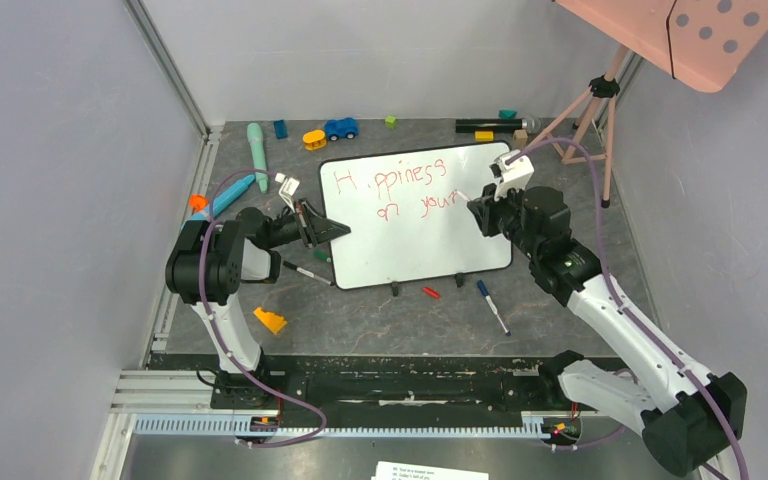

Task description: Write a sentence on the whiteboard

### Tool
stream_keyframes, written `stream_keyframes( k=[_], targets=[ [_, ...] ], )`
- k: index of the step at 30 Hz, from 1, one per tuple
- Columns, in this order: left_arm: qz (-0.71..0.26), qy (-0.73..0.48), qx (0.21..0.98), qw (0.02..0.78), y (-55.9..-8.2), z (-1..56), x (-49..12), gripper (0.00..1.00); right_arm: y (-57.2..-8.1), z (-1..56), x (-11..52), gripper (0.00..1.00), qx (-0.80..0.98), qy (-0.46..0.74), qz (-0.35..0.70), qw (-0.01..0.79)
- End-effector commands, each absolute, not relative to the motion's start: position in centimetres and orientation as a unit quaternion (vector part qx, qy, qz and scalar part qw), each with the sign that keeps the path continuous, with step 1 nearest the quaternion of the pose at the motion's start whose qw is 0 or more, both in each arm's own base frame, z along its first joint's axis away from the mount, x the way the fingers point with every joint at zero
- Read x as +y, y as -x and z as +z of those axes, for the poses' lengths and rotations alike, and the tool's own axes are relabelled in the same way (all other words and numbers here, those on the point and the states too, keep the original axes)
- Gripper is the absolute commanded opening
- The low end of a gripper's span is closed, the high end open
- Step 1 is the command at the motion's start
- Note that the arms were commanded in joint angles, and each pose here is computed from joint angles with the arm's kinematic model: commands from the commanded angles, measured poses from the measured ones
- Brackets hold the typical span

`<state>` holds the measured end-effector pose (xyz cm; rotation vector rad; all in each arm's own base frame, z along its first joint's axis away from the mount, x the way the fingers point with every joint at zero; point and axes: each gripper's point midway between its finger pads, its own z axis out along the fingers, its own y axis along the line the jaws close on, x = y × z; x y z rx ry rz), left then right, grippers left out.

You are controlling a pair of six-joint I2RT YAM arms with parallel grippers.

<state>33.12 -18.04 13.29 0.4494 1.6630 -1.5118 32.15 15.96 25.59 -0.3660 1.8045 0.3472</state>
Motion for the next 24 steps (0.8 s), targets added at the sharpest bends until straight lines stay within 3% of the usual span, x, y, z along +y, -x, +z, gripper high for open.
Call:
stream_keyframes(
  k=[1,24],
  targets=[
    [-0.576,-0.225,0.637,0.460,-33.5,14.2,-17.7,0.02,-31.1,24.4,17.2,0.00,0.773,0.175,0.188,0.580],
    [-0.554,-0.206,0.642,0.489,-33.5,14.0,-17.2,0.02,-28.6,22.0,18.1,0.00,0.771,0.181,0.207,0.575]
  ],
)
